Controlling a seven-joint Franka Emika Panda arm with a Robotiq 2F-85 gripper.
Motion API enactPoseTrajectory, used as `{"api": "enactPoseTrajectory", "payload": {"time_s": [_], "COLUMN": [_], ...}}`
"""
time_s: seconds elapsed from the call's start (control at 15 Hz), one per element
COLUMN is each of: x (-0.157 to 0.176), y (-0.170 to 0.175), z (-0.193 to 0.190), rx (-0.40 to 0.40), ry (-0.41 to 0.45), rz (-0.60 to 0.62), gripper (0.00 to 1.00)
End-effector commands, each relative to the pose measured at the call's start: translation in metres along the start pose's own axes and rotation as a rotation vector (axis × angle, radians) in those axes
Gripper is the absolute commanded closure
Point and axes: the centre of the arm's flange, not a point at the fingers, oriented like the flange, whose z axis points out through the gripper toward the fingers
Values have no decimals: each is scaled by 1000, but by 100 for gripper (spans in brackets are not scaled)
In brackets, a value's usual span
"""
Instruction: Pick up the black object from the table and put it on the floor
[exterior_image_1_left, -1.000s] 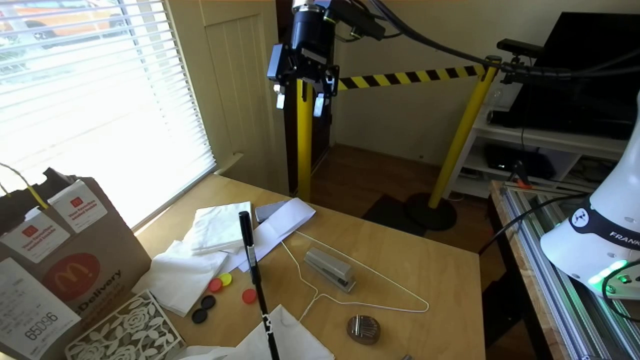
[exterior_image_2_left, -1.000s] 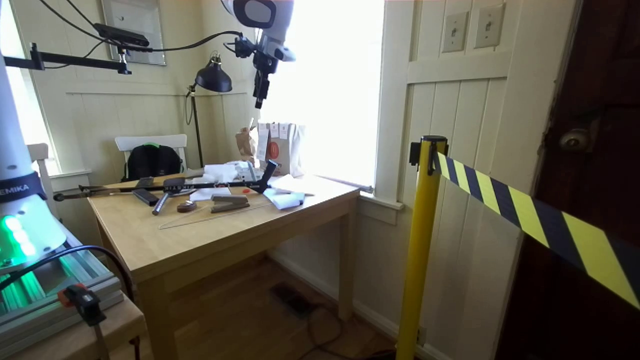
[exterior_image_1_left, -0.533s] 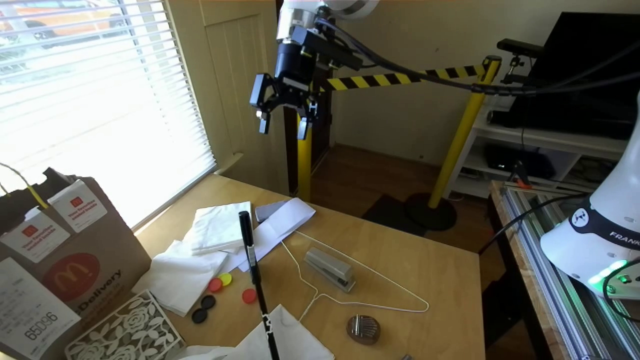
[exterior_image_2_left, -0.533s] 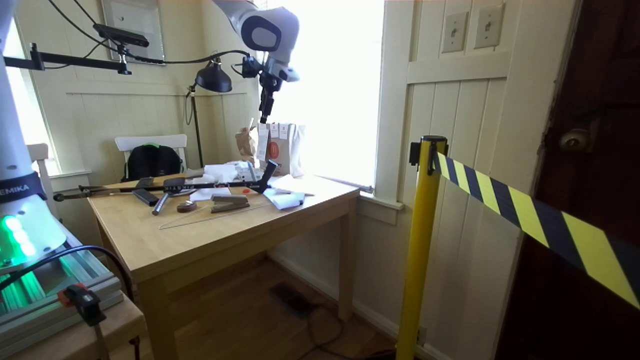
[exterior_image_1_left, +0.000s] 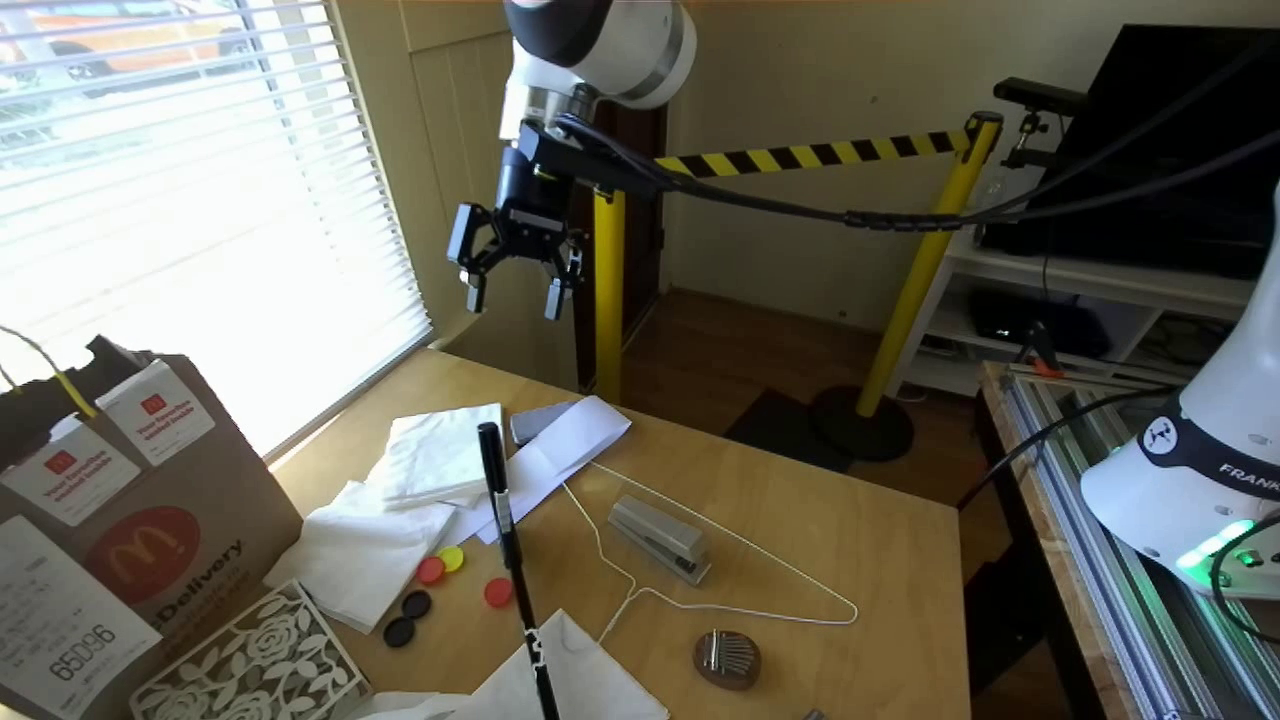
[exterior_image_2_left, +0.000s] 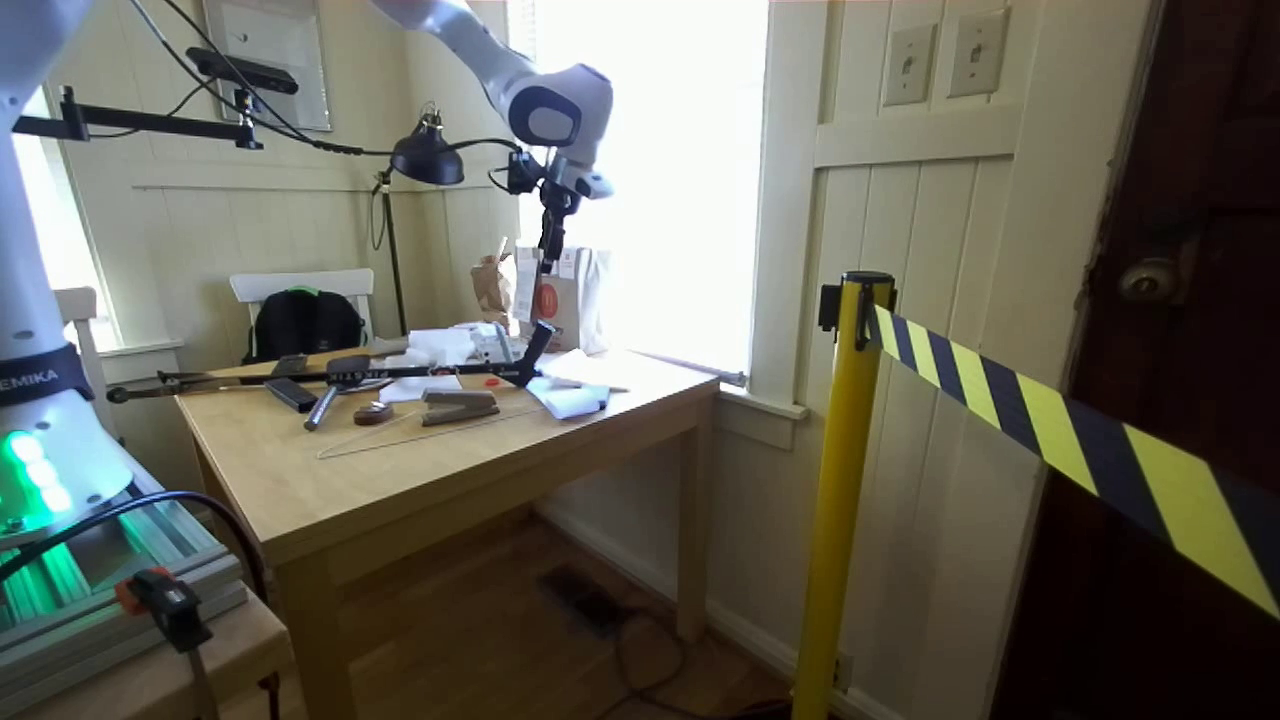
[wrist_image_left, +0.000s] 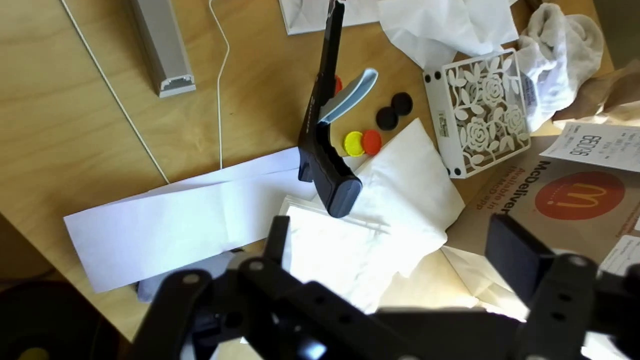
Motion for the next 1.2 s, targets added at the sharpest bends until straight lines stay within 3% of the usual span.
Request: {"api": "enactPoseTrajectory", "payload": {"time_s": [0.0,0.73,1.13], "x": [29,45,47], "y": [-13,-16,-15], "z": [15,48,87], "rx": [10,17,-11], "ry": [1,-32,-134], "rz": [38,62,120], "gripper": [0,0,0]}}
